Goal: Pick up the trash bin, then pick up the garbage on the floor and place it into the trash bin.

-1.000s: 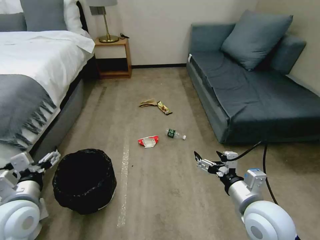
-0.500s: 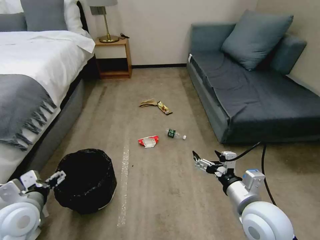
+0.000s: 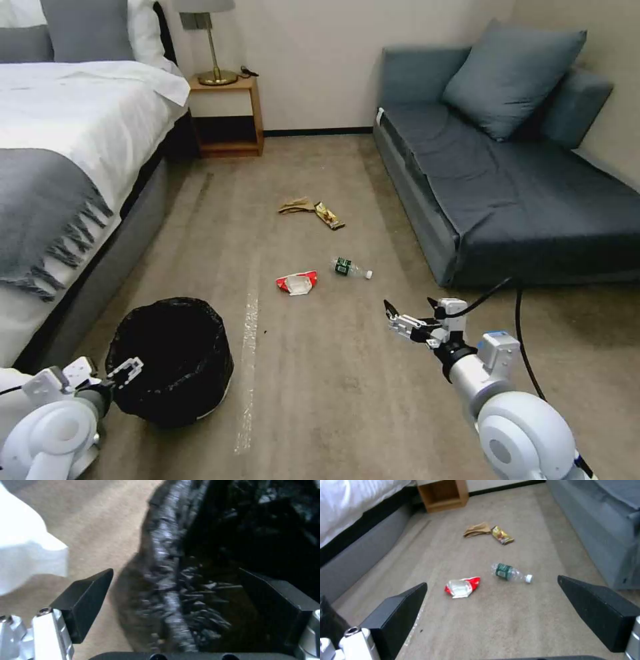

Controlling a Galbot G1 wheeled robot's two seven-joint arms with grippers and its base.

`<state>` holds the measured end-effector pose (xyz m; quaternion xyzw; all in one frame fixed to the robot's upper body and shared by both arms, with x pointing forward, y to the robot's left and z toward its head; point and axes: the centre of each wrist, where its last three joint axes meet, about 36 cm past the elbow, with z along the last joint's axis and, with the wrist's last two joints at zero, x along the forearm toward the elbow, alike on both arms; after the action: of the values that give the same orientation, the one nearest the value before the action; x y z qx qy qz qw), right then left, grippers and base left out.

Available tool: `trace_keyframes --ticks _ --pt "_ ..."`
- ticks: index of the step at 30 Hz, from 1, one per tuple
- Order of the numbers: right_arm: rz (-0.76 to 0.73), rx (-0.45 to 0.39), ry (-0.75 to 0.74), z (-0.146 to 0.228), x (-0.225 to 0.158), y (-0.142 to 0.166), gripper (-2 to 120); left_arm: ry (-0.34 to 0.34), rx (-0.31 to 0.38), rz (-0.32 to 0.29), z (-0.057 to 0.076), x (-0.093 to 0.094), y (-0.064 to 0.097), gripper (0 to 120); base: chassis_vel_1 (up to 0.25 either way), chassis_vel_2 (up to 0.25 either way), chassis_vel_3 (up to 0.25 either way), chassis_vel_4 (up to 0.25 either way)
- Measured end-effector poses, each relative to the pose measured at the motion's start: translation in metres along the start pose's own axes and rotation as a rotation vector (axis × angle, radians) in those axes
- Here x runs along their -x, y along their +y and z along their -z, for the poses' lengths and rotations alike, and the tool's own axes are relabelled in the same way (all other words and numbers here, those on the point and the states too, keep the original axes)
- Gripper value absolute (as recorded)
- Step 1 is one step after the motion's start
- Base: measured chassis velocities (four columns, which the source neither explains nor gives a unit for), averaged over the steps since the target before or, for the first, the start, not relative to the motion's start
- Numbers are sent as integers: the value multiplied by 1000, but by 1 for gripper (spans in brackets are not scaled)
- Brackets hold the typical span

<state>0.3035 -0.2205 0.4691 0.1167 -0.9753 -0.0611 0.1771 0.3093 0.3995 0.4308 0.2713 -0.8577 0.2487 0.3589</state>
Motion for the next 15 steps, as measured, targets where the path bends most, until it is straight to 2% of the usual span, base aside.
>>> trace_keyframes --ticks 4,7,9,12,15 --pt "4 6 23 -7 7 1 100 63 -23 -4 5 9 -1 90 0 0 0 0" --pt "5 6 31 -10 8 2 100 83 -46 -13 9 14 1 88 0 0 0 0" --pt "6 2 37 -12 9 2 100 97 -72 -21 12 19 3 81 0 0 0 0" --pt "4 1 40 -13 10 2 100 102 -80 -23 12 22 4 77 0 0 0 0" --pt "2 -1 41 -14 10 1 100 107 -85 -21 11 24 4 67 0 0 0 0"
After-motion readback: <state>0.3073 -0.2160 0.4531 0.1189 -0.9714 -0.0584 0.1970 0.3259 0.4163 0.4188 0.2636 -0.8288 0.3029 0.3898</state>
